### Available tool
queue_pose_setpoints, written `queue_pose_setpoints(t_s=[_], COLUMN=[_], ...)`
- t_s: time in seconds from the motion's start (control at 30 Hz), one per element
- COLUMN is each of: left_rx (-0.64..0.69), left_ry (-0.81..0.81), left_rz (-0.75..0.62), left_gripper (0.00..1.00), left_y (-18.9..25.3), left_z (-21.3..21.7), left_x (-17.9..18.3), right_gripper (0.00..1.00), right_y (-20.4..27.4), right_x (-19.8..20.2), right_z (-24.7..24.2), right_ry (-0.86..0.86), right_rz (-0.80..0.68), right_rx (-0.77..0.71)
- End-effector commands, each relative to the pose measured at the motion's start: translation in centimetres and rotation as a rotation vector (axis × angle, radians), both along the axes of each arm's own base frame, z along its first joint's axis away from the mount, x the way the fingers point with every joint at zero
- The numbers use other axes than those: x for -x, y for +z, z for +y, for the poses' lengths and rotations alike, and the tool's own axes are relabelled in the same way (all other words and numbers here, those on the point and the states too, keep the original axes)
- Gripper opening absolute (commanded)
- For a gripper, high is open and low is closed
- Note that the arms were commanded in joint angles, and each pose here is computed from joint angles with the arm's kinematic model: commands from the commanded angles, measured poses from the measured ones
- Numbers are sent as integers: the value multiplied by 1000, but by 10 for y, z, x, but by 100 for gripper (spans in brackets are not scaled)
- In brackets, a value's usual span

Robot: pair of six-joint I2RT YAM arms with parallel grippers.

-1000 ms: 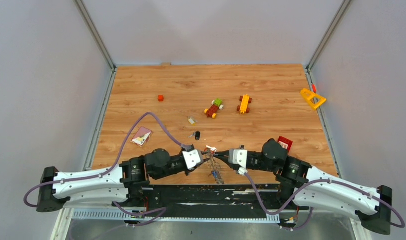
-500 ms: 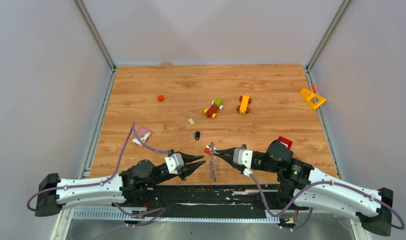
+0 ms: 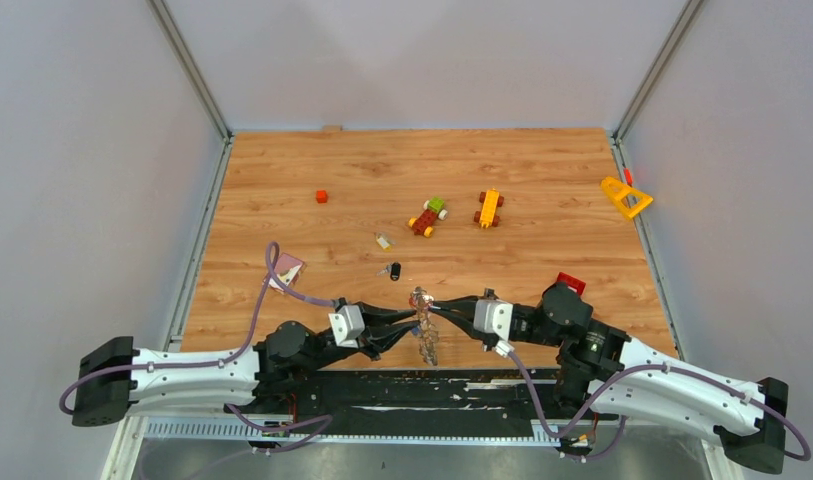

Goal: Remove the keys from the keyring

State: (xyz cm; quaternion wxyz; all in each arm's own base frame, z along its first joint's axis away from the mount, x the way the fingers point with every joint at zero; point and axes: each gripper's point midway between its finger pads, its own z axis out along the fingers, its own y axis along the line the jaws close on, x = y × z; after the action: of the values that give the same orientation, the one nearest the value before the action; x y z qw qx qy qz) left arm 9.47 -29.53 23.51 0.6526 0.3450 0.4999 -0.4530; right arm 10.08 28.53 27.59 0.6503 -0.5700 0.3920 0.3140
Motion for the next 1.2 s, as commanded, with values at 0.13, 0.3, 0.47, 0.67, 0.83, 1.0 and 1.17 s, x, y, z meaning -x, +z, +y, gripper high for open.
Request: queue_pose_setpoints(t_s=[0.13, 0.3, 0.47, 0.67, 0.83, 1.0, 1.17], left_rx=[120, 117, 121, 114, 114, 114, 116], left_ry=[-63, -49, -45, -44, -47, -46, -47], left_rz=[-24, -26, -27, -25, -23, -24, -25], left_gripper=[29, 29, 29, 29, 29, 29, 27], left_y=[30, 30, 31, 28, 28, 29, 30], left_z=[-5, -5, -5, -6, -7, -7, -7], left_x=[10, 8, 7, 7, 7, 7, 7], right_gripper=[0, 0, 0, 0, 0, 0, 0], right_y=[25, 24, 22, 21, 20, 18, 17], right_x=[6, 9, 12, 14, 14, 15, 15], right_z=[2, 3, 4, 6, 7, 9, 10], right_ry=[33, 51, 72, 82, 87, 93, 96], right_rz=[-32, -35, -32, -27, -22, -14, -10], right_rx=[-82, -79, -73, -71, -68, -64, -62])
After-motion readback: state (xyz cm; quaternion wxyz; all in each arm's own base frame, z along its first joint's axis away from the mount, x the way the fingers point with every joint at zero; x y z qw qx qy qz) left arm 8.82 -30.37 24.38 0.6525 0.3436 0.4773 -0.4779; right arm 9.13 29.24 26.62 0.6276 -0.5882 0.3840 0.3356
